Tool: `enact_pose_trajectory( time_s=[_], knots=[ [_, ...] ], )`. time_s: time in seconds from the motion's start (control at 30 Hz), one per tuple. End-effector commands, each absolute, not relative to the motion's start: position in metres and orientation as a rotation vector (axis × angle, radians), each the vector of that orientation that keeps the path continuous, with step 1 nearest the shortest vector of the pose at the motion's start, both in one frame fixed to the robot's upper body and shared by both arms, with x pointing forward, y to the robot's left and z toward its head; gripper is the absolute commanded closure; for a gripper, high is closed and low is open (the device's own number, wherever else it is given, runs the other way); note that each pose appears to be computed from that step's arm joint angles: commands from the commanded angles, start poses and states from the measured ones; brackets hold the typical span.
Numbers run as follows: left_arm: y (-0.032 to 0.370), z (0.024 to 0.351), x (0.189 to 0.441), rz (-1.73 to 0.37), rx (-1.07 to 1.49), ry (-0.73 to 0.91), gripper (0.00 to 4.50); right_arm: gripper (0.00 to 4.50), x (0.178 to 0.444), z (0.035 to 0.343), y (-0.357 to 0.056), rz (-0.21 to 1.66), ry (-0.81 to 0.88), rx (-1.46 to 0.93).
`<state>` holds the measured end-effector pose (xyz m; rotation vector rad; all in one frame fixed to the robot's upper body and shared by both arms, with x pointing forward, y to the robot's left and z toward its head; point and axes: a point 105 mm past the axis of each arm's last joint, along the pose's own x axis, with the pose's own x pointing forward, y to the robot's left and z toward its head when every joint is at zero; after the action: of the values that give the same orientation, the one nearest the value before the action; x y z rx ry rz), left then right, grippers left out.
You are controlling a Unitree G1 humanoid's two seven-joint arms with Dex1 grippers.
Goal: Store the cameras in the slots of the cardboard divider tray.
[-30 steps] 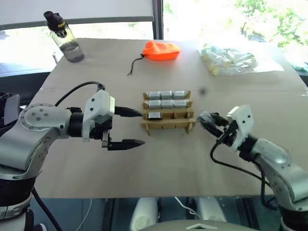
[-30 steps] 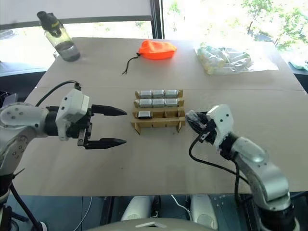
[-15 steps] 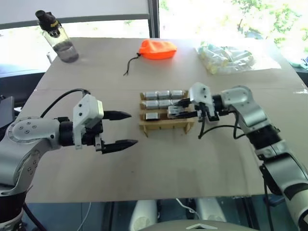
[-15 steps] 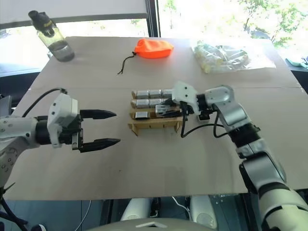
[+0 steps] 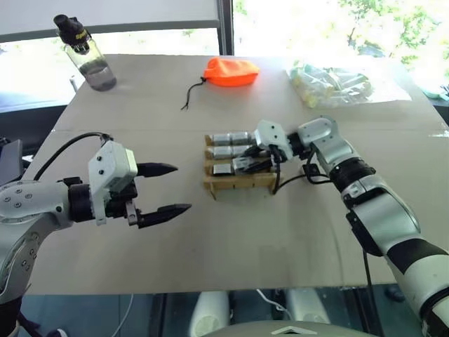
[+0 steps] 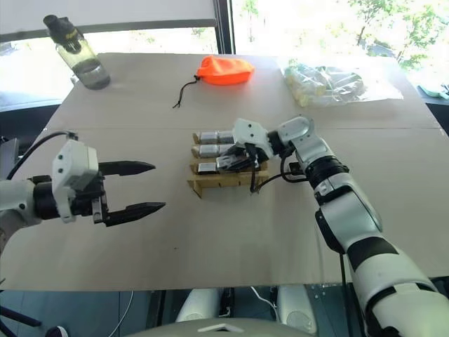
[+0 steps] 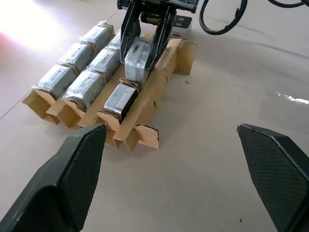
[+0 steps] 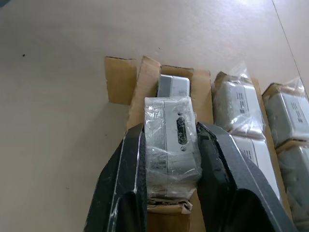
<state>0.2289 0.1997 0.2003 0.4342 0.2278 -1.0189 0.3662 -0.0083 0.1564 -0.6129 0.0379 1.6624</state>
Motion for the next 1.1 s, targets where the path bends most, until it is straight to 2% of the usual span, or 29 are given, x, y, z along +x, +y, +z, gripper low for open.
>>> enact_pose_trajectory(
  time_s=[0.03, 0.17, 0.33, 0.4, 0.43, 0.6, 0.73, 0.83, 0.93, 1.1],
  knots=[
    [0.197, 0.21, 0.226, -1.01, 0.474, 0.183, 0.0, 3.69, 0.371, 0.165, -0.01, 1.644, 0.038, -0.618],
    [0.198, 0.21, 0.227, -1.008, 0.474, 0.182, 0.0, 3.69, 0.375, 0.163, -0.007, 1.609, 0.055, -0.577],
    [0.196, 0.21, 0.229, -1.01, 0.476, 0.175, 0.0, 3.69, 0.372, 0.152, -0.008, 1.616, 0.19, -0.477],
    [0.195, 0.209, 0.229, -1.014, 0.473, 0.175, 0.0, 2.66, 0.369, 0.151, -0.009, 1.631, 0.209, -0.475],
    [0.195, 0.209, 0.229, -1.016, 0.471, 0.174, 0.0, 2.42, 0.368, 0.152, -0.01, 1.635, 0.209, -0.471],
    [0.195, 0.207, 0.23, -1.016, 0.473, 0.179, 0.0, 0.04, 0.36, 0.175, -0.014, 1.682, 0.16, -0.403],
    [0.195, 0.209, 0.231, -1.023, 0.48, 0.177, 0.0, 0.04, 0.352, 0.195, -0.024, 1.677, 0.092, -0.396],
    [0.189, 0.214, 0.232, -1.047, 0.466, 0.145, 0.0, 0.04, 0.348, 0.209, -0.049, 1.582, 0.011, -0.392],
    [0.184, 0.214, 0.231, -1.066, 0.461, 0.142, 0.0, 0.04, 0.348, 0.213, -0.074, 1.407, -0.032, -0.361],
    [0.178, 0.215, 0.235, -1.101, 0.456, 0.136, 0.0, 0.04, 0.349, 0.216, -0.118, 1.005, -0.091, -0.255]
  ],
)
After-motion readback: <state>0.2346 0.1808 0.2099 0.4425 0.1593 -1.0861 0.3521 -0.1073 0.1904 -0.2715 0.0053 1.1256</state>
